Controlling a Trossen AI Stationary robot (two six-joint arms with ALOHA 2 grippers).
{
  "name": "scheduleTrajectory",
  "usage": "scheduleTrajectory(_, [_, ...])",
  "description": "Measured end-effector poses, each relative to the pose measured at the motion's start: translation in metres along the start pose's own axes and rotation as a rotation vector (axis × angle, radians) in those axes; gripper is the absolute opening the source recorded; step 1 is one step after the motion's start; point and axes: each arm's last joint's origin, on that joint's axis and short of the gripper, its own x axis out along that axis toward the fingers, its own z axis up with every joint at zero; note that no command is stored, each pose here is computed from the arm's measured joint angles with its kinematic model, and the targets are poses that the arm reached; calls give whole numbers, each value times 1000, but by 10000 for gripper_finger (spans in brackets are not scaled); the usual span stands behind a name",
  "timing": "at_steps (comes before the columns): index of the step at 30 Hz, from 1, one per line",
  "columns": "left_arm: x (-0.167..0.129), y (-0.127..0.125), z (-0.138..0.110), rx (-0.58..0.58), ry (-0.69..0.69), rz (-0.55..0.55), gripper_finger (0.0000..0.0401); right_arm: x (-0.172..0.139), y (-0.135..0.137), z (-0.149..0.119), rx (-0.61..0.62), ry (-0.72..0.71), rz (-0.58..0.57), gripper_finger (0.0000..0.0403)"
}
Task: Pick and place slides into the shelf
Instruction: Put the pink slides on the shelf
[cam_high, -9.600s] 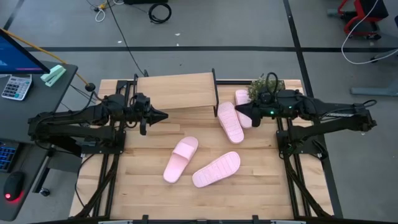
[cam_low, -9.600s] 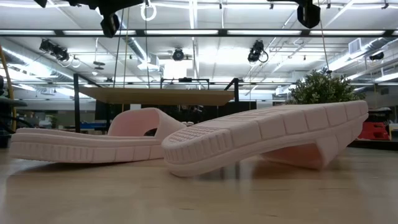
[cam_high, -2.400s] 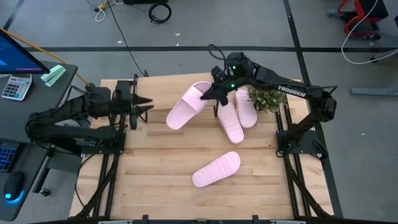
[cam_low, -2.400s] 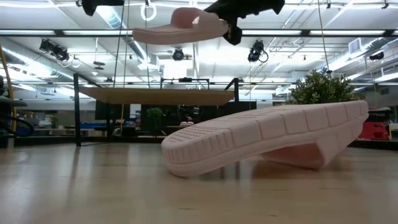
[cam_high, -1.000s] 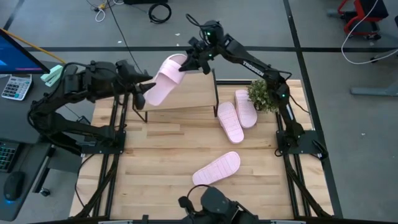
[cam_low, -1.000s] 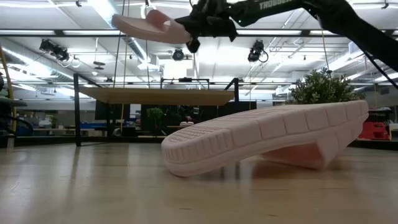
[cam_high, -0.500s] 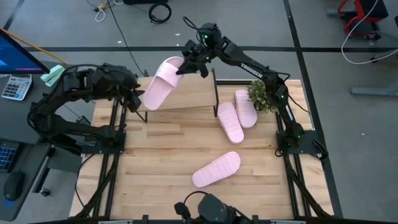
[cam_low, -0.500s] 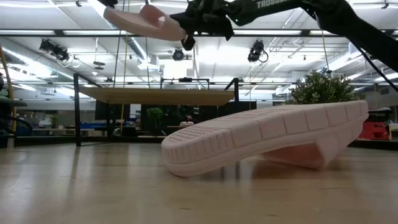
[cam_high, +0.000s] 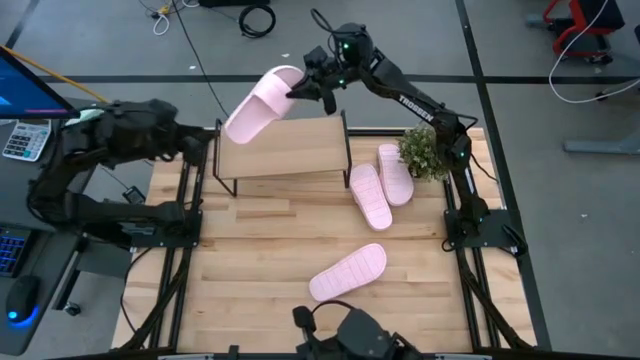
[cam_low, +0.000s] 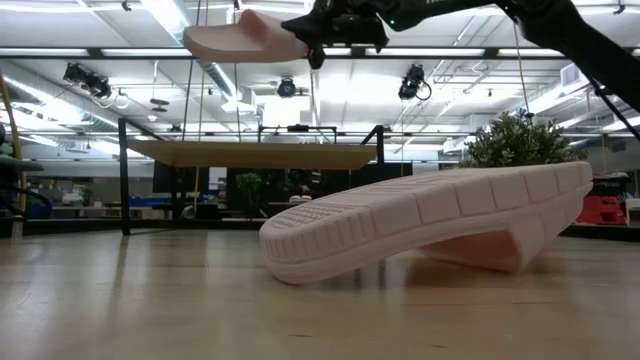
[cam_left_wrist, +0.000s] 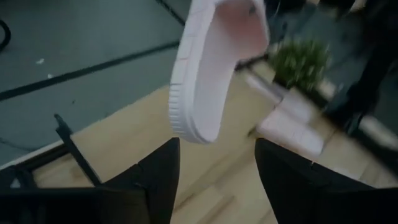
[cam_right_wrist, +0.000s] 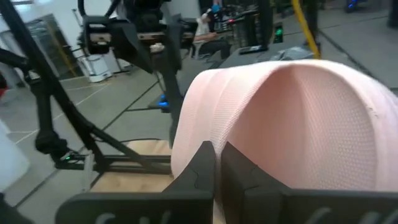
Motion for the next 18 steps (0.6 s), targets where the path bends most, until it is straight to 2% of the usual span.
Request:
scheduleTrajectory(6, [-9, 11, -8, -188, -142, 7, 235, -4, 0, 9, -30, -48, -2, 7])
scheduleTrajectory(9, [1, 12, -14, -306, -224, -10, 249, -5, 2, 12, -41, -71, 1, 7])
scheduleTrajectory(13, [21, 10, -22, -416, -324, -97, 268, -4, 2, 15, -27, -95, -14, 7])
scheduleTrajectory(18, [42, 10, -37, -445, -338, -118, 284, -3, 3, 16, -25, -102, -16, 7])
